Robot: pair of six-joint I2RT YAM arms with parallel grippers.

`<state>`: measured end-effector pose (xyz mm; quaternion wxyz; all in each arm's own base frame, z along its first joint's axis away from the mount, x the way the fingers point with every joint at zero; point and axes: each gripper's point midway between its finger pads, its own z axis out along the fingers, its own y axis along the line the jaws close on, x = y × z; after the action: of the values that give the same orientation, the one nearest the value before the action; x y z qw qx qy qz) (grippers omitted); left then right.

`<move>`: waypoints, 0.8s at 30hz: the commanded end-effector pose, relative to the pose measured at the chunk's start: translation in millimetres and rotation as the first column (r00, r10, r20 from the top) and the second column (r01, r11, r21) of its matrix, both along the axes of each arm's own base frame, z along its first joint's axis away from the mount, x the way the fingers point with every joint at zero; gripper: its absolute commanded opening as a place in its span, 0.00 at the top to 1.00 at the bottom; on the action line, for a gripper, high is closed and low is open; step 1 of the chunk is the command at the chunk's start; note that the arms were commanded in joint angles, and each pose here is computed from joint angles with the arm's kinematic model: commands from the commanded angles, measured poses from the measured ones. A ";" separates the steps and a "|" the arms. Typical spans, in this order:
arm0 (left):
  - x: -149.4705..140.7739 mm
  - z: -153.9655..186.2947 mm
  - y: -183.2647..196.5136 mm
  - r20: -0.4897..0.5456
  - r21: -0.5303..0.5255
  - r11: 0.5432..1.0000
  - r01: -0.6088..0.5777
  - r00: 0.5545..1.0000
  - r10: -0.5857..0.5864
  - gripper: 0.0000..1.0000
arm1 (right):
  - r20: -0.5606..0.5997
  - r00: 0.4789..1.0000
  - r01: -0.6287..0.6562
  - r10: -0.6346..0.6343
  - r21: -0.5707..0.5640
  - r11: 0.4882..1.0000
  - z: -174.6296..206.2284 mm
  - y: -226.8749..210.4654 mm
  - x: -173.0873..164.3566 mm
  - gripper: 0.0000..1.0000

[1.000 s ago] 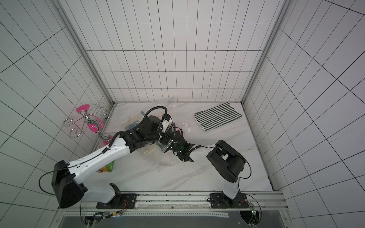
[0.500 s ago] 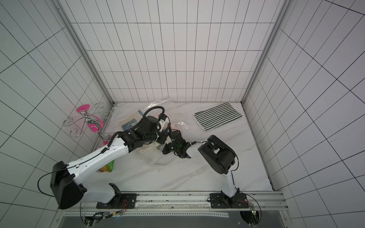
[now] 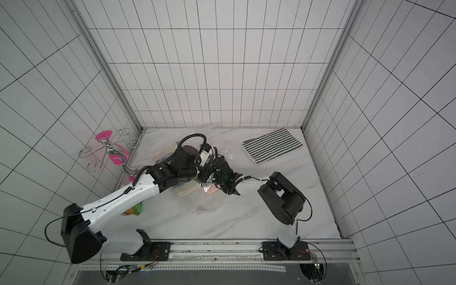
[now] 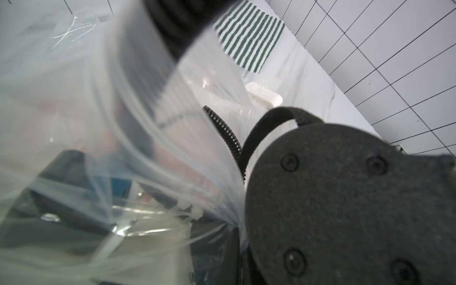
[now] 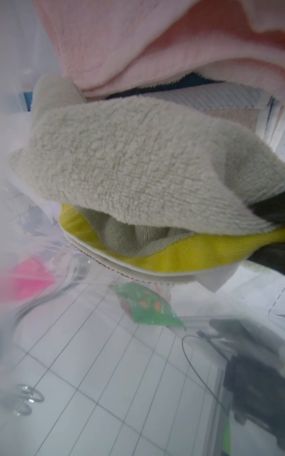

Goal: Place the folded towel into the vacuum bag
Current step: Place the towel in the vacuum bag.

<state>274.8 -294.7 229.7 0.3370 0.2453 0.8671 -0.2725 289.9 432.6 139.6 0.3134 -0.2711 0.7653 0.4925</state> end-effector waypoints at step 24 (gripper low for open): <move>-36.0 27.2 -30.4 0.019 -0.142 0.971 0.194 0.981 -0.193 1.00 | -0.249 0.960 -0.147 0.124 -0.073 0.986 -60.0 22.9 -25.3 0.50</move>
<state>253.8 -296.3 225.6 0.3095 0.2618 0.8643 -0.2977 281.3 445.1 101.6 0.2086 -0.2759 0.7971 0.4950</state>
